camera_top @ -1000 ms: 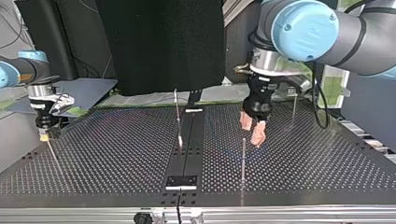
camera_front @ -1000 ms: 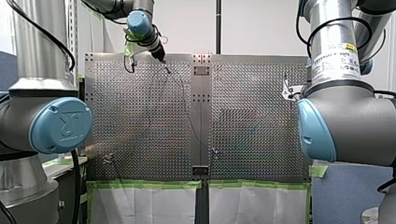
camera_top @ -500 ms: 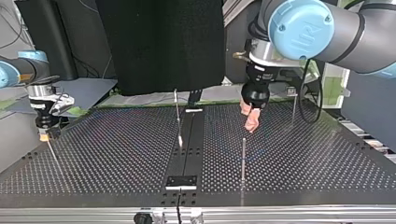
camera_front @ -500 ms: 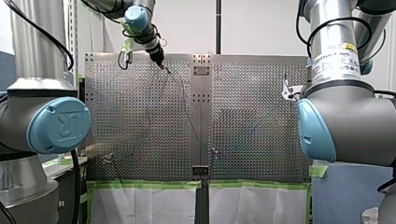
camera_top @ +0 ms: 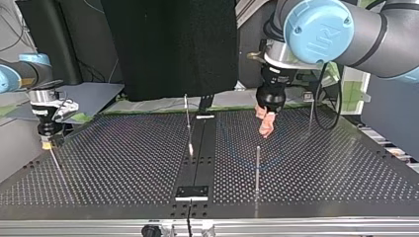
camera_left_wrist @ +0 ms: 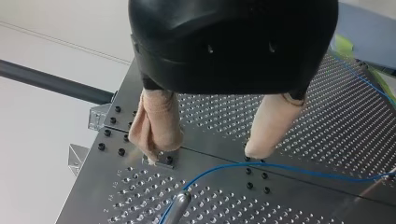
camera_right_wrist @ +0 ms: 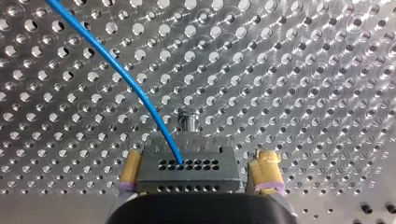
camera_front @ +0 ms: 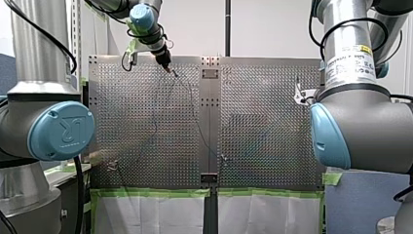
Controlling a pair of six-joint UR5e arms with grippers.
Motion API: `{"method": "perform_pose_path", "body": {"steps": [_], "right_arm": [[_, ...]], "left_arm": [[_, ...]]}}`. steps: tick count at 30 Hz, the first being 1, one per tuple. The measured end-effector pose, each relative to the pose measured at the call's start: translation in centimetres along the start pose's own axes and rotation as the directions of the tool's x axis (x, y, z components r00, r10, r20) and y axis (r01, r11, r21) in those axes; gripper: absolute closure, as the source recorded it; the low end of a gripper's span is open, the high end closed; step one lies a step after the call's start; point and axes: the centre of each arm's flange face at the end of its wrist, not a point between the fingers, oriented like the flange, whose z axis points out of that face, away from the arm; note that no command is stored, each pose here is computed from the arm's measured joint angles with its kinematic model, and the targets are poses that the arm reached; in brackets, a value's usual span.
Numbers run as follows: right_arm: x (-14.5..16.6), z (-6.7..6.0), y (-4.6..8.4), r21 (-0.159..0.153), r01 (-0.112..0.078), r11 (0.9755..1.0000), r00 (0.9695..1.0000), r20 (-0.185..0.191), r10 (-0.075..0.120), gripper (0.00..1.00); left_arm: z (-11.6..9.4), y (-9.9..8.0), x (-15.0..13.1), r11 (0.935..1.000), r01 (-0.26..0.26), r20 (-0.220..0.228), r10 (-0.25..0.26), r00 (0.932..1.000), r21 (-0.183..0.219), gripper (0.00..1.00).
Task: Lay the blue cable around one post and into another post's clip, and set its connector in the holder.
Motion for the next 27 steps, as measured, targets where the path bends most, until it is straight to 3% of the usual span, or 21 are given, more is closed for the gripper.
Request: {"method": "perform_pose_path", "body": {"steps": [6,12,20,27], "right_arm": [[0.0,0.0,0.0,0.0,0.0,1.0,1.0,0.0,0.0,0.06],[0.0,0.0,0.0,0.0,0.0,1.0,1.0,0.0,0.0,0.06],[0.0,0.0,0.0,0.0,0.0,1.0,1.0,0.0,0.0,0.06],[0.0,0.0,0.0,0.0,0.0,1.0,1.0,0.0,0.0,0.06]], "left_arm": [[0.0,0.0,0.0,1.0,0.007,0.001,-0.007,1.0,0.0,0.0],[0.1,0.2,-0.1,0.9989,0.046,0.004,-0.046,0.9989,-0.01,0.0],[0.3,0.8,-0.2,0.9921,0.12,0.01,-0.12,0.9927,-0.034,0.0],[0.3,1.1,-0.2,0.988,0.144,0.017,-0.143,0.9896,-0.056,0.0]]}}
